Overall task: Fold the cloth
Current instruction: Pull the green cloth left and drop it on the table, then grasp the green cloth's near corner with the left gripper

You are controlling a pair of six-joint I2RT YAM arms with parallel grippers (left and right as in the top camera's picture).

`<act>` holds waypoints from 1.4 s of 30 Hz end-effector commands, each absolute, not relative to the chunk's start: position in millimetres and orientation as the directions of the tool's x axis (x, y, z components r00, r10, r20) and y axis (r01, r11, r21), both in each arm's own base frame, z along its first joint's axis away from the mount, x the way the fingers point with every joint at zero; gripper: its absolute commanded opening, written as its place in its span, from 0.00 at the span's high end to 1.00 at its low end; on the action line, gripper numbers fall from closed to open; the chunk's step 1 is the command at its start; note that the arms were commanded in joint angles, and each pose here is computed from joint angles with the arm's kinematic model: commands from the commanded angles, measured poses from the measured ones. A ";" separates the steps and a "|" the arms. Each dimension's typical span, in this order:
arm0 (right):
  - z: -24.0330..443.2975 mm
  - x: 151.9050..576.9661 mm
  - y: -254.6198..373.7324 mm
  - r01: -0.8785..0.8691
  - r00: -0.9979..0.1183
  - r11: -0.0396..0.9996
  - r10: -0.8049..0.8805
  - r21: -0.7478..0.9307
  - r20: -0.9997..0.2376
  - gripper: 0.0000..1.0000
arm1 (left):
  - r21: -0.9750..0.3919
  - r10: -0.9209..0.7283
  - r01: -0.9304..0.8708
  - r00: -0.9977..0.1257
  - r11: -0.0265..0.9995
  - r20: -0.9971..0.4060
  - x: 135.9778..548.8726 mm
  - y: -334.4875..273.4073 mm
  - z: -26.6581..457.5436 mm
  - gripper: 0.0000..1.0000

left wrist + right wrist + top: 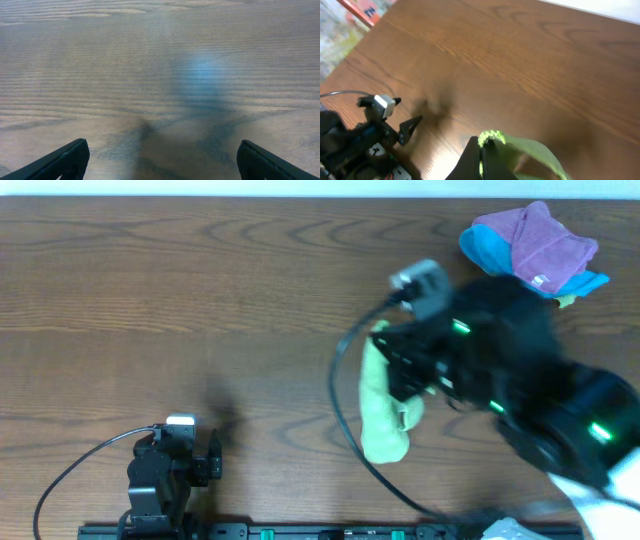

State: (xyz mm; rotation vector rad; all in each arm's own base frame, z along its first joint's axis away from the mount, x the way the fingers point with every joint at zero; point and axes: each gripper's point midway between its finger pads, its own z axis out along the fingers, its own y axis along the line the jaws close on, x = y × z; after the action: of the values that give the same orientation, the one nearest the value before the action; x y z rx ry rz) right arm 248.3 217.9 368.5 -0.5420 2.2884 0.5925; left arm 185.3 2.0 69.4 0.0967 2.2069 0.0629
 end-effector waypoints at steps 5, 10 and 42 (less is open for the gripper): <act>327.1 308.8 266.9 -0.562 -0.668 0.792 -0.264 0.239 -0.696 0.99 | 0.096 0.112 0.059 -0.612 0.994 -0.783 182.3 2.2 61.4 0.05; 282.1 395.8 182.0 -0.277 -0.712 0.961 -0.216 -0.015 -0.668 0.99 | 0.096 0.112 0.059 -0.612 0.994 -0.783 182.3 2.2 61.4 0.05; 180.3 350.7 133.4 -0.255 -0.939 0.929 -0.171 0.269 -0.297 0.04 | 0.096 0.112 0.059 -0.612 0.994 -0.783 182.4 2.2 61.5 0.05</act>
State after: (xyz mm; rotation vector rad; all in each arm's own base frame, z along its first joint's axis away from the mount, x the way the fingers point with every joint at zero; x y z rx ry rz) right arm 353.8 121.8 178.6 -0.2462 2.8375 0.4067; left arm 185.3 2.0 69.4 0.0967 2.2069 0.0629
